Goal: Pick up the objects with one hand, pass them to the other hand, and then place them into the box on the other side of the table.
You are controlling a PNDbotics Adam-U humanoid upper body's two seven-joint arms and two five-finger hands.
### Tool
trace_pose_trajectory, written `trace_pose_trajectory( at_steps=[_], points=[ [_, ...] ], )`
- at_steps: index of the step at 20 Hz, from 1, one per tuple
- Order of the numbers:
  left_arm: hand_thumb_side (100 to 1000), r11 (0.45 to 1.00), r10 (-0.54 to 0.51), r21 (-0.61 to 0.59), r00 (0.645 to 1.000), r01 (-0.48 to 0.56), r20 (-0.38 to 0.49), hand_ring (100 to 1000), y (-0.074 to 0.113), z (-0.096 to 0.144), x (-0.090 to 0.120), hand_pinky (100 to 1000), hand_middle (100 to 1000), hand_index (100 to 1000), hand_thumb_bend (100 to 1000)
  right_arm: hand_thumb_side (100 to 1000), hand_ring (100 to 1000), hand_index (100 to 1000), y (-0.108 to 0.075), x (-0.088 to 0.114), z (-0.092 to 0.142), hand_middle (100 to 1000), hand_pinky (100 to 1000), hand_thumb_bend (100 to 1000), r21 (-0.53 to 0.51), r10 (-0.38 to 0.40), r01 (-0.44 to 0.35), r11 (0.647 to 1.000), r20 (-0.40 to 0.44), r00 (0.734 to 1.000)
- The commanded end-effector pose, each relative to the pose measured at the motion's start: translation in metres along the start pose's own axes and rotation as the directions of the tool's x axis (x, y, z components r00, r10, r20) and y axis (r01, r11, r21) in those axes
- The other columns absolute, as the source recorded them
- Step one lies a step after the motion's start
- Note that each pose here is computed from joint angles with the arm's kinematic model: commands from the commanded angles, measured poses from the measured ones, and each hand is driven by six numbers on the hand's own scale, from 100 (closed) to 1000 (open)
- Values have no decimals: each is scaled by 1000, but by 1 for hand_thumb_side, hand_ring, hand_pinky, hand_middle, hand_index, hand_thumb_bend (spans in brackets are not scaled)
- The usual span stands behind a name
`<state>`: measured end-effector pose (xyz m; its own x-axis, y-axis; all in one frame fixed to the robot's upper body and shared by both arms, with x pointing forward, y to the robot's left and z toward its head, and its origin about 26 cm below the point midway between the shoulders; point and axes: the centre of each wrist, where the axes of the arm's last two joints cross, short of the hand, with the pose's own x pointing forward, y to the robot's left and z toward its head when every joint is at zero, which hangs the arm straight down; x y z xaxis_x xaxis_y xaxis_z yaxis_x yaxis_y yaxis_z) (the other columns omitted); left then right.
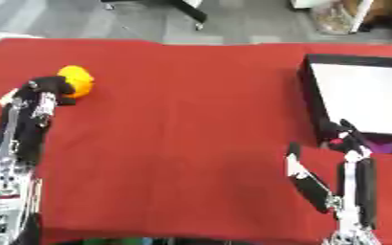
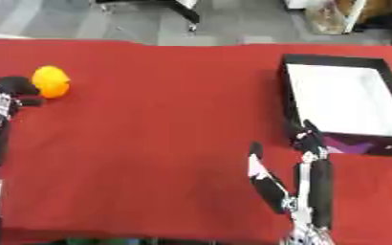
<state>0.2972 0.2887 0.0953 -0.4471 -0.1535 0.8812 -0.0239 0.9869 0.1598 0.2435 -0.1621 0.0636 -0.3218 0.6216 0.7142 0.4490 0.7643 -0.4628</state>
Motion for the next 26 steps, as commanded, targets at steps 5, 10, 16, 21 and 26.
trace_pose_trajectory(
  at_steps=[5, 10, 16, 21, 26],
  points=[
    [586, 996, -83, -18, 994, 84, 67, 674, 12, -12, 15, 649, 588, 703, 100, 276, 941, 881, -3, 3, -3, 680, 671, 408, -9, -5, 5, 1000, 16, 1000],
    [486, 964, -240, -73, 955, 255, 175, 684, 32, -36, 35, 675, 602, 727, 100, 283, 941, 884, -3, -2, -2, 681, 671, 408, -3, 13, -13, 1000, 13, 1000],
    [243, 828, -420, -281, 868, 486, 263, 714, 41, -65, 33, 765, 678, 836, 100, 286, 941, 885, -9, -11, -1, 681, 672, 405, -6, 59, -58, 998, 15, 998],
    [279, 635, -559, -474, 787, 609, 262, 715, 47, -86, 23, 822, 729, 916, 236, 288, 940, 885, -13, -17, 1, 682, 672, 403, -4, 89, -88, 996, 13, 996],
    [371, 425, -724, -624, 660, 656, 201, 725, 69, -103, 17, 846, 750, 945, 415, 290, 939, 885, -16, -17, 1, 681, 672, 400, -7, 96, -96, 995, 11, 995]
  ],
)
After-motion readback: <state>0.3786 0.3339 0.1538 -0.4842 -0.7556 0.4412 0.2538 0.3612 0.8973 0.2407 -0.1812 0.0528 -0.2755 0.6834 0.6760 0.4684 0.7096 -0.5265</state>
